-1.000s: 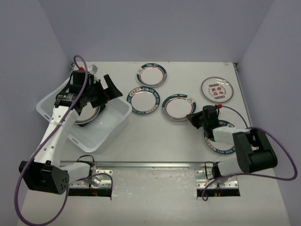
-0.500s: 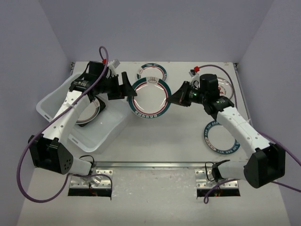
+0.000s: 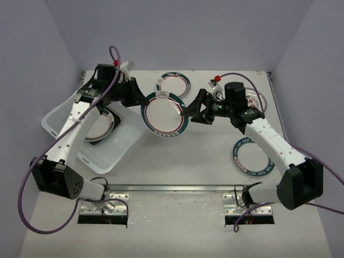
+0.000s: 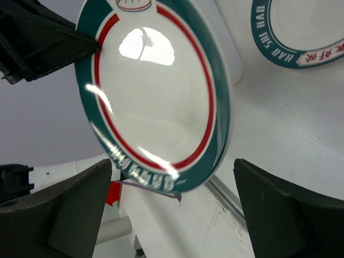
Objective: Place the plates into the plastic bin on the countertop
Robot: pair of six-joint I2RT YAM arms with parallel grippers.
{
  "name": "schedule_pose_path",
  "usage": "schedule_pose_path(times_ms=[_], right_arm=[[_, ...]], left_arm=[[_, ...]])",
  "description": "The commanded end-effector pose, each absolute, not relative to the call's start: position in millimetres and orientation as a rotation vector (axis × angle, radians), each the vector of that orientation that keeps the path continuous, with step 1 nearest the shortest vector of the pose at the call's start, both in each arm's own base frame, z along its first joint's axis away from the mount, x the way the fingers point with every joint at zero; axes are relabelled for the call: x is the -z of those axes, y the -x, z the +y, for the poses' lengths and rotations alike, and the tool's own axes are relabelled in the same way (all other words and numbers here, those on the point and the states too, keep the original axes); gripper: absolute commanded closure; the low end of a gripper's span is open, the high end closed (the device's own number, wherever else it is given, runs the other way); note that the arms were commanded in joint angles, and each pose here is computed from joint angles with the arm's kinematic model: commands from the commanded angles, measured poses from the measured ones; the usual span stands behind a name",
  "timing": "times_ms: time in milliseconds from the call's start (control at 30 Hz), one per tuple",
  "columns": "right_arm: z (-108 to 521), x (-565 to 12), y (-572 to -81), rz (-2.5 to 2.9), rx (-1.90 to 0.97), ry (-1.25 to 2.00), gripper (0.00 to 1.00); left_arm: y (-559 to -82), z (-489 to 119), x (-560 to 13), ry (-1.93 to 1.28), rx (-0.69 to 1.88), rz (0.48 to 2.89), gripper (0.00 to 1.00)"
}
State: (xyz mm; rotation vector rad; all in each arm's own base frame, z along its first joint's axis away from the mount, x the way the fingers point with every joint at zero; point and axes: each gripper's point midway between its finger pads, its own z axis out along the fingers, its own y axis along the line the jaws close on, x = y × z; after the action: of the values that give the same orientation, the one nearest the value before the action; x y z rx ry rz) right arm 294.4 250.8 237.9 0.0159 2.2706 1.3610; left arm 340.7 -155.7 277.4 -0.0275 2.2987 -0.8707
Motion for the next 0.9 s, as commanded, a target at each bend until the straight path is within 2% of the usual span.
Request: schedule_pose_path(times_ms=[0,133,300,533,633,800,833,867], right_arm=[[224,-219,-321,2.302,-1.21,-0.121,0.01],[196,-177,-323,2.387,-1.124,-0.284,0.01],[193,-170,-322,2.395,-1.09,-0.239,0.01],[190,-153,-334,2.417,-1.064,-0.203,0.01],[194,-124,-345,2.507,-1.112,-0.251,0.01],[199,-106,-360,2.508,-1.141,-0.271,0.01],[199,-96,-364,2.527,-1.132,-0.286,0.01],[200,-91,-367,2.536,-1.13,-0.293,0.01]], left_arm=[[-373,-44,-310,0.529,0.613,2.074,1.0],[-340,84,-298,1.076,0.316,1.811,1.0],[-313,145,-261,1.383,0.094,1.735,1.0],[-306,179,-211,1.542,-0.034,1.722,1.0],[-306,182,-194,1.573,-0.049,1.719,0.99],[-318,176,-168,1.579,0.013,1.775,0.86],[-318,175,-161,1.595,0.016,1.792,0.79],[-318,174,-159,1.598,0.025,1.796,0.62]])
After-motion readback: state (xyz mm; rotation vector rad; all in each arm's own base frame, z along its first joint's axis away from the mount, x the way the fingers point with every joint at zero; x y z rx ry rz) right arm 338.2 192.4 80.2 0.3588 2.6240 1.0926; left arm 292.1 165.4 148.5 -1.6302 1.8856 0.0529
